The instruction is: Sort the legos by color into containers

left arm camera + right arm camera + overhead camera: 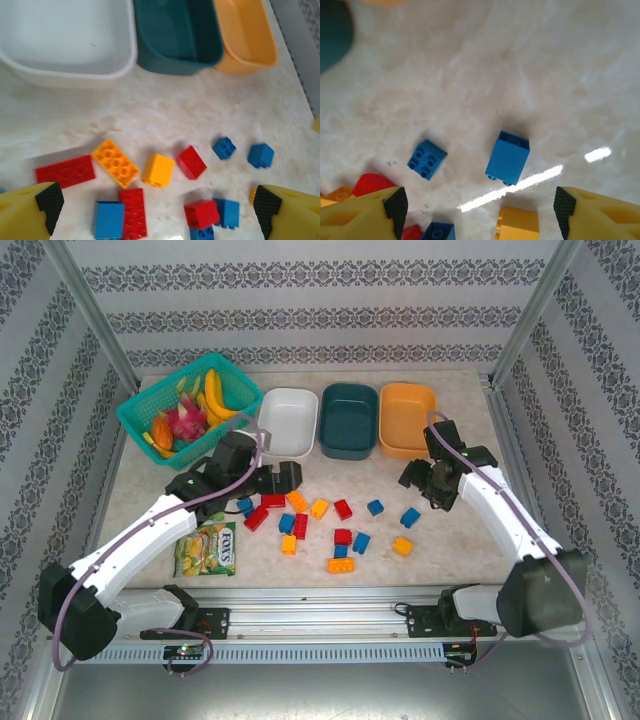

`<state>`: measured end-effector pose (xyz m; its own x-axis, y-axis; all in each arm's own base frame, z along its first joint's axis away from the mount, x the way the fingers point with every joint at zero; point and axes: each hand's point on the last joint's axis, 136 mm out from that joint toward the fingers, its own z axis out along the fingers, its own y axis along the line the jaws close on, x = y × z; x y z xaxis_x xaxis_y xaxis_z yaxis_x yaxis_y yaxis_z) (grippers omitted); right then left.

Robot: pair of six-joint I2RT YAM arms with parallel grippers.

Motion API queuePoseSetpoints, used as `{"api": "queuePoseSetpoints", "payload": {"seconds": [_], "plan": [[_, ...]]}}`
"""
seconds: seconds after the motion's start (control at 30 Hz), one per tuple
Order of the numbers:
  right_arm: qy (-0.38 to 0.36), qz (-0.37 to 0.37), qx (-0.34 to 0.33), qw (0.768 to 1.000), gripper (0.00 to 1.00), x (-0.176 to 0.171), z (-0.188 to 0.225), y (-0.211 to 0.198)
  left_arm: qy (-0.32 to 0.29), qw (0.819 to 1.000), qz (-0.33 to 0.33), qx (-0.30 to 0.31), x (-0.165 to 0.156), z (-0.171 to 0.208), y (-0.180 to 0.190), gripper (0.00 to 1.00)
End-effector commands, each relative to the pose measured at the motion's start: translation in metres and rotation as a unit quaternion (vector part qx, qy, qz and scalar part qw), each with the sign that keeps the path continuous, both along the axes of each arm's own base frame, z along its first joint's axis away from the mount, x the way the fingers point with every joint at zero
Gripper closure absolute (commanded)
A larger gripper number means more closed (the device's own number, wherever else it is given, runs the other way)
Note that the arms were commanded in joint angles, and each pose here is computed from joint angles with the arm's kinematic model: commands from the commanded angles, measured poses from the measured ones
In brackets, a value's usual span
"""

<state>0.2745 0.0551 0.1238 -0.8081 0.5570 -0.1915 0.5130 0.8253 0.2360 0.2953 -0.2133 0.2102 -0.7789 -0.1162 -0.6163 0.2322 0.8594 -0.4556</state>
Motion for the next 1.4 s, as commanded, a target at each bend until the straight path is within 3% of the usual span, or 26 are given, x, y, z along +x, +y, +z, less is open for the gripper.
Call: {"api": "queuePoseSetpoints", "payload": {"seconds": [0.0, 0.13, 0.33, 0.6, 0.93, 1.07, 1.37], "plan": [[0.054, -0.02, 0.058, 0.997, 0.23, -0.008, -0.028, 0.013, -0.036, 0.995, -0.083, -0.037, -0.005, 0.021, -0.046, 0.0], [0.082, -0.035, 0.069, 0.994, 0.26, -0.009, -0.051, 0.015, -0.025, 0.991, -0.131, -0.028, -0.012, 0.012, -0.074, 0.0], [0.11, -0.062, 0.069, 0.99, 0.32, -0.017, -0.076, 0.012, -0.022, 0.988, -0.151, -0.029, -0.014, 0.008, -0.093, 0.0], [0.121, -0.075, 0.055, 0.988, 0.4, -0.017, -0.093, 0.002, -0.013, 0.986, -0.161, -0.032, -0.014, 0.006, -0.102, 0.02], [0.121, -0.074, 0.049, 0.989, 0.59, -0.01, -0.103, -0.001, -0.006, 0.987, -0.158, -0.041, -0.013, 0.006, -0.106, 0.04], [0.094, -0.061, 0.033, 0.993, 0.7, 0.0, -0.085, -0.003, 0.005, 0.988, -0.148, -0.042, -0.01, 0.007, -0.107, 0.08], [-0.038, 0.009, -0.033, 0.999, 0.71, 0.066, 0.015, -0.001, -0.004, 0.99, -0.106, -0.087, 0.029, 0.055, -0.112, 0.07]]}}
